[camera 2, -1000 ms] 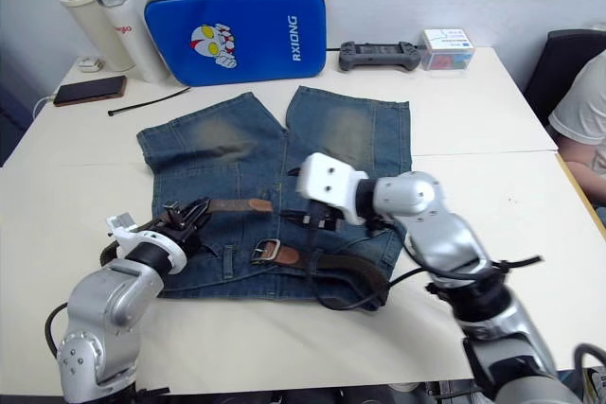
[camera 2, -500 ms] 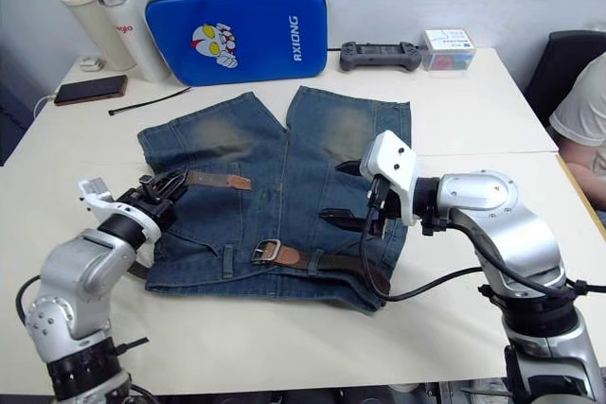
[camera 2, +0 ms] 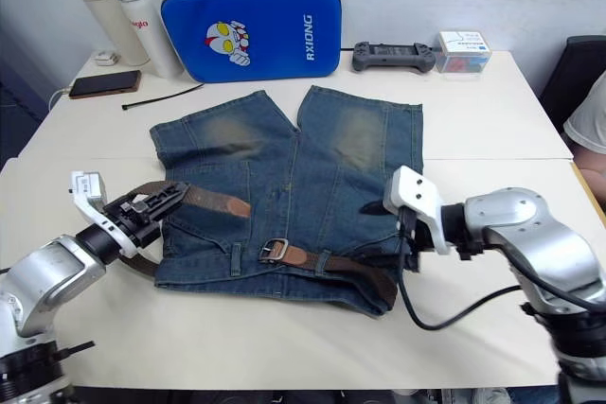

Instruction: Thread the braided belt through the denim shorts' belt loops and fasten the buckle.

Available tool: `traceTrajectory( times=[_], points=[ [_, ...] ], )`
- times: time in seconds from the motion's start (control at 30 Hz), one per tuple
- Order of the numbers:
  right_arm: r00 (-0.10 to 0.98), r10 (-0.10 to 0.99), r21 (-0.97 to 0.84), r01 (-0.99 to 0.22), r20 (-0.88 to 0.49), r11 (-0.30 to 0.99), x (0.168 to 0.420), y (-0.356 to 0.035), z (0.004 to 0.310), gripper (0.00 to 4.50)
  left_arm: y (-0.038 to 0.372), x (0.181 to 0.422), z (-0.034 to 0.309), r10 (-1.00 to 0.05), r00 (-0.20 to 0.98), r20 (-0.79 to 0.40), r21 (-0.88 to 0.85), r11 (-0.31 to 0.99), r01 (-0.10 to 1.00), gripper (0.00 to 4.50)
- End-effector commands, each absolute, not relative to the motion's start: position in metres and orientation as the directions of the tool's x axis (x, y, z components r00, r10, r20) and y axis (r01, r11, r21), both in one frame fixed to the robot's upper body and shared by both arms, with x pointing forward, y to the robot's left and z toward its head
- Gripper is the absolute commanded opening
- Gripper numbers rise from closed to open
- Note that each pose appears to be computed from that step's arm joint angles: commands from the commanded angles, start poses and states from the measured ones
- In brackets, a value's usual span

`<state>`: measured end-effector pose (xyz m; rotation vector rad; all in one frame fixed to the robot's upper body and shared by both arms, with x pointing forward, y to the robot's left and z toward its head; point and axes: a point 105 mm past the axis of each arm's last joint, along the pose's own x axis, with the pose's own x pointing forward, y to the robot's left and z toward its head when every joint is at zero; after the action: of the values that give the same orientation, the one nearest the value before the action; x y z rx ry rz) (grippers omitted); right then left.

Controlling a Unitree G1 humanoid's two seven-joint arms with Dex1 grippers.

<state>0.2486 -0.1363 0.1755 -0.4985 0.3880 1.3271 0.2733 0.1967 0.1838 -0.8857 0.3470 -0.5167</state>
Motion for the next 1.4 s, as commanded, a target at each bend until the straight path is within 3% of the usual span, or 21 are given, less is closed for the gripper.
traceTrajectory(
  times=[0.03,0.17,0.33,0.47,0.6,0.73,1.0,1.4],
  points=[
    [0.122,0.815,-0.11,-0.991,-0.567,0.071,0.228,-0.129,0.18,4.44,0.181,0.261,0.198,-0.613,0.79,-0.025,-0.758,0.527,0.385,0.0],
    [0.089,0.823,-0.096,-0.994,-0.562,0.042,0.217,-0.122,0.186,4.44,0.185,0.252,0.195,-0.64,0.766,-0.06,-0.73,0.552,0.403,0.0],
    [0.04,0.836,-0.062,-0.998,-0.547,0.006,0.21,-0.113,0.189,4.44,0.198,0.247,0.19,-0.6,0.795,-0.083,-0.722,0.586,0.367,0.0],
    [0.032,0.845,-0.074,-0.997,-0.535,-0.009,0.215,-0.104,0.188,4.44,0.205,0.237,0.185,-0.557,0.828,-0.056,-0.754,0.568,0.331,0.0],
    [0.03,0.85,-0.11,-0.993,-0.526,-0.033,0.226,-0.094,0.187,4.44,0.205,0.22,0.163,-0.527,0.841,-0.119,-0.763,0.591,0.263,0.0],
    [0.02,0.848,-0.127,-0.99,-0.529,-0.056,0.231,-0.087,0.187,4.44,0.205,0.226,0.16,-0.472,0.878,-0.084,-0.783,0.576,0.235,0.0],
    [0.026,0.847,-0.144,-0.988,-0.531,-0.059,0.24,-0.084,0.191,4.44,0.218,0.223,0.152,-0.428,0.895,-0.123,-0.753,0.628,0.197,0.0],
    [0.019,0.851,-0.163,-0.984,-0.525,-0.078,0.245,-0.08,0.192,4.44,0.226,0.21,0.148,-0.423,0.895,-0.14,-0.762,0.623,0.175,0.0]
  ],
)
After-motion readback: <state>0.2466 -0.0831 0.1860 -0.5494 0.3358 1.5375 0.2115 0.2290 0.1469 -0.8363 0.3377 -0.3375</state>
